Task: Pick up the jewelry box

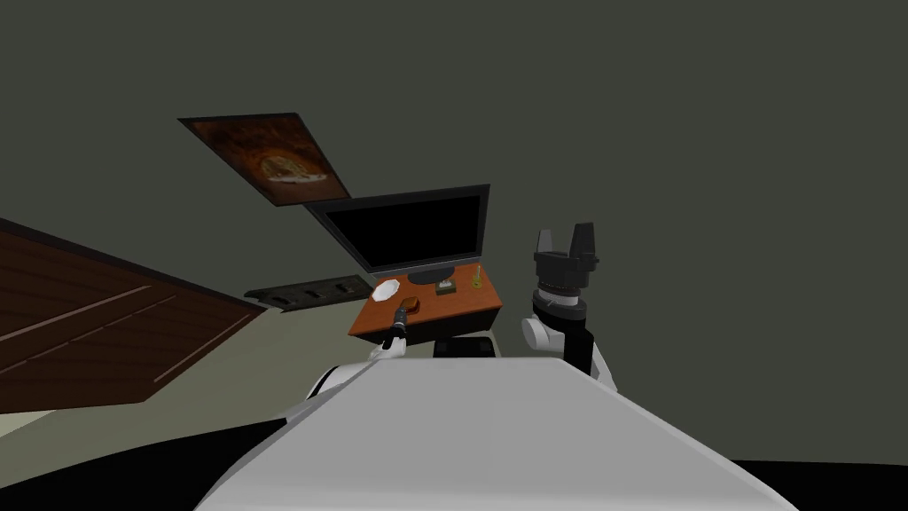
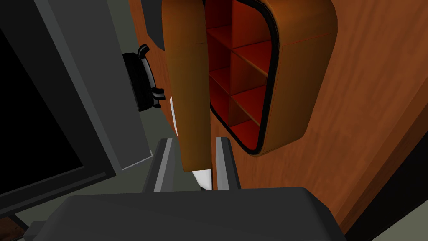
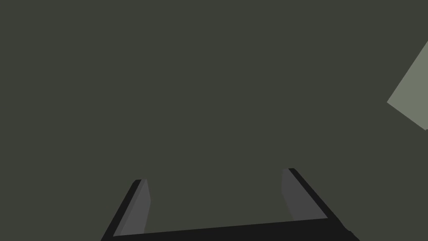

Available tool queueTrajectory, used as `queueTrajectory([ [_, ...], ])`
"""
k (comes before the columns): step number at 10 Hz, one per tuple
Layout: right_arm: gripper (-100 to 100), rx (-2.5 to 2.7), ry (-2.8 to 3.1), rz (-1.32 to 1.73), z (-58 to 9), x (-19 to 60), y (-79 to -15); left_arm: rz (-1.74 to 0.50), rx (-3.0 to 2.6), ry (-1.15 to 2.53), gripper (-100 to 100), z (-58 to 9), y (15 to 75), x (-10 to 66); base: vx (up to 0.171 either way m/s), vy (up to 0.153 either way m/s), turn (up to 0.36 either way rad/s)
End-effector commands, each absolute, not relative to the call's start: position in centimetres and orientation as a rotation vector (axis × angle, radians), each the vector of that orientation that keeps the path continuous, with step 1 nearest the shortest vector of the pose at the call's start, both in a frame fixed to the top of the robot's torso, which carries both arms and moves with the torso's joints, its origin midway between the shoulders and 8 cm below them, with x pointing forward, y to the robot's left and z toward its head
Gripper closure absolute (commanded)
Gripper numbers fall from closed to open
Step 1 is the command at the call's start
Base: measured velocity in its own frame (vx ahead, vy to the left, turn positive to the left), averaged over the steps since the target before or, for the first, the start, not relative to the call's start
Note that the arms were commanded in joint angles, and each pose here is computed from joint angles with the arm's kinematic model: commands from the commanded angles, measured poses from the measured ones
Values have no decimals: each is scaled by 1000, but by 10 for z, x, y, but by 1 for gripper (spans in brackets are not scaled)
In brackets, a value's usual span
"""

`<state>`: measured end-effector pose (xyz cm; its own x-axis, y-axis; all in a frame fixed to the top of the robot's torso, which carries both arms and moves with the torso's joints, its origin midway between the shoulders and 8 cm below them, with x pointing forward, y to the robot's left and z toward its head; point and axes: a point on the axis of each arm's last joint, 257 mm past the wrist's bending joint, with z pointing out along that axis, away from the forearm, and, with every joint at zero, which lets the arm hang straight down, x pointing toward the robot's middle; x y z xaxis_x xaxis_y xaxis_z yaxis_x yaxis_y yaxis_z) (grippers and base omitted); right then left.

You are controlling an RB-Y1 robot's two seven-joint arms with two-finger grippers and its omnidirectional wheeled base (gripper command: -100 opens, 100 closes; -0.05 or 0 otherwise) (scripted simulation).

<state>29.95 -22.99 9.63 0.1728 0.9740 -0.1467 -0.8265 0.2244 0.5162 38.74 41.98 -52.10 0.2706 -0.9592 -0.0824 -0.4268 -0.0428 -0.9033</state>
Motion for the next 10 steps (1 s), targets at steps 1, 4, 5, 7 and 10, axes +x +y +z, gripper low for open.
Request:
queueTrajectory([
  [1,0,354,498,1315,96,300,-230,-713,-1655,1319,100,-532,417,375,0,0,0],
  [4,0,354,498,1315,96,300,-230,-728,-1640,1309,100,-526,417,383,-3,-1,5],
  [5,0,354,498,1315,96,300,-230,-725,-1647,1339,100,-535,404,375,6,20,87],
  [7,0,354,498,1315,96,300,-230,-730,-1642,1336,100,-533,404,377,9,18,27],
  [10,0,354,498,1315,96,300,-230,-725,-1647,1339,100,-535,404,375,2,2,-5],
])
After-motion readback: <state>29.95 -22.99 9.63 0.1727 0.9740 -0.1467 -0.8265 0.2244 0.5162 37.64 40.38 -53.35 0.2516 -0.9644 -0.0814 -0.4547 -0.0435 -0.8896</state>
